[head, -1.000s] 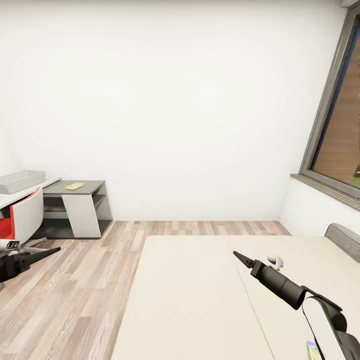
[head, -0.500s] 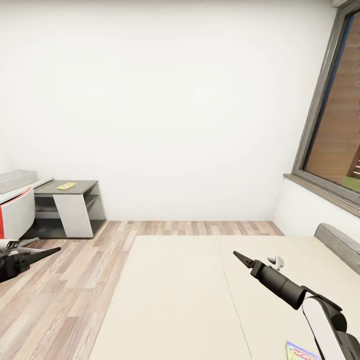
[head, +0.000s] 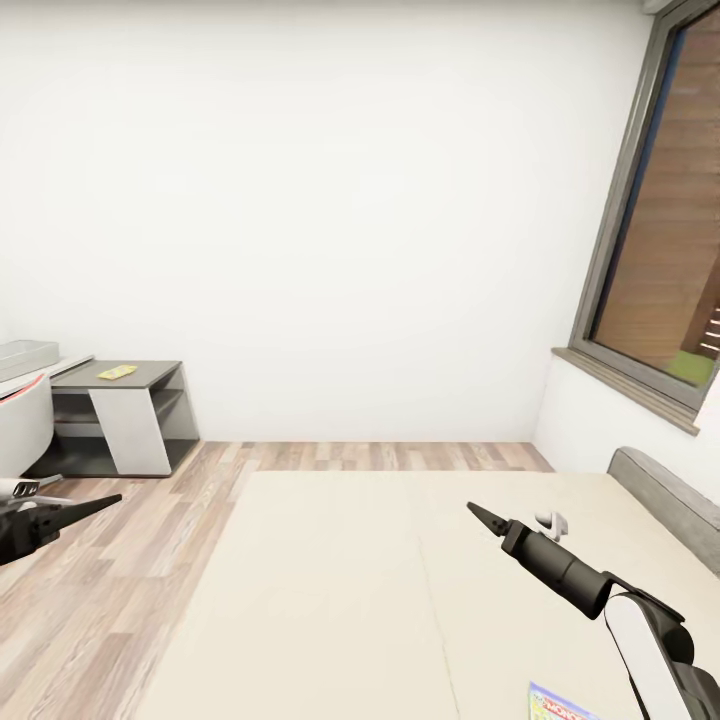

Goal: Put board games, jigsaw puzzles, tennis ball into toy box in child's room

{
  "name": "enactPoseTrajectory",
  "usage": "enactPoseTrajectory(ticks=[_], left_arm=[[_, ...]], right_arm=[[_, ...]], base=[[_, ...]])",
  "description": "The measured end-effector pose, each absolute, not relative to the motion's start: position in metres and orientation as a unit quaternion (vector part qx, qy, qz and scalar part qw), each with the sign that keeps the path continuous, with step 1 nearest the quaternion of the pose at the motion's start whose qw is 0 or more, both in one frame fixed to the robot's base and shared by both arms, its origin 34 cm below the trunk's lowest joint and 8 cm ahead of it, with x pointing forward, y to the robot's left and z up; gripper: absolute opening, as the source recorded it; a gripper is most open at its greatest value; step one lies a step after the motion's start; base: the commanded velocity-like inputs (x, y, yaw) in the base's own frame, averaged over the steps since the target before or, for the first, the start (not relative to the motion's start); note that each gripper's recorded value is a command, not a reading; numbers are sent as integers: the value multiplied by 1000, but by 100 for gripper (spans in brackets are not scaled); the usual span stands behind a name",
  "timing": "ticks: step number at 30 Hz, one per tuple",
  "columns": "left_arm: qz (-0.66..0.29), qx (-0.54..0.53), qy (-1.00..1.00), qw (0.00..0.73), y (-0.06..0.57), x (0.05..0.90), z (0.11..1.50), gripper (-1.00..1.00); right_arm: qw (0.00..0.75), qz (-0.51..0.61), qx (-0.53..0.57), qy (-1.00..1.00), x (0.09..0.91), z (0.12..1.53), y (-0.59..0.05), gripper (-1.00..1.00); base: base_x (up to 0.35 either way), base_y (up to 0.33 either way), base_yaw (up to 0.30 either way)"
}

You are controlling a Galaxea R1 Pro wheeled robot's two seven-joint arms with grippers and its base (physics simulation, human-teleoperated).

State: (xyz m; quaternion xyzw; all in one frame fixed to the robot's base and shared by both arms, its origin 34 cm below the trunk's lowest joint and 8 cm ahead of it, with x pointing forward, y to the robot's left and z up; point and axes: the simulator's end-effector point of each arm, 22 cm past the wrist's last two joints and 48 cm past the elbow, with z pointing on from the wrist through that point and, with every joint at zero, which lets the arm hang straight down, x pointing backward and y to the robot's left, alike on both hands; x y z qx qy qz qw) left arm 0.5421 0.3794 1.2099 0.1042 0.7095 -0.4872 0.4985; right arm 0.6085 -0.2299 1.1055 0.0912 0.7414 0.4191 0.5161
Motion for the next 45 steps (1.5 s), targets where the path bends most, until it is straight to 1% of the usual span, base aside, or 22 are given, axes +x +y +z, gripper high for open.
enactPoseTrajectory(ticks=[29,34,45], left_arm=[[-487,104,709,499,379,542,1210,100],[-487,104,709,499,379,542,1210,100],[-487,104,709,499,379,542,1210,100]], right_arm=[[516,419,91,742,609,1105,-230,100],[516,419,92,742,609,1105,-230,100],[512,419,93,744,609,1103,-230,100]], base=[[0,-294,0],[0,-131,0],[0,-15,0]])
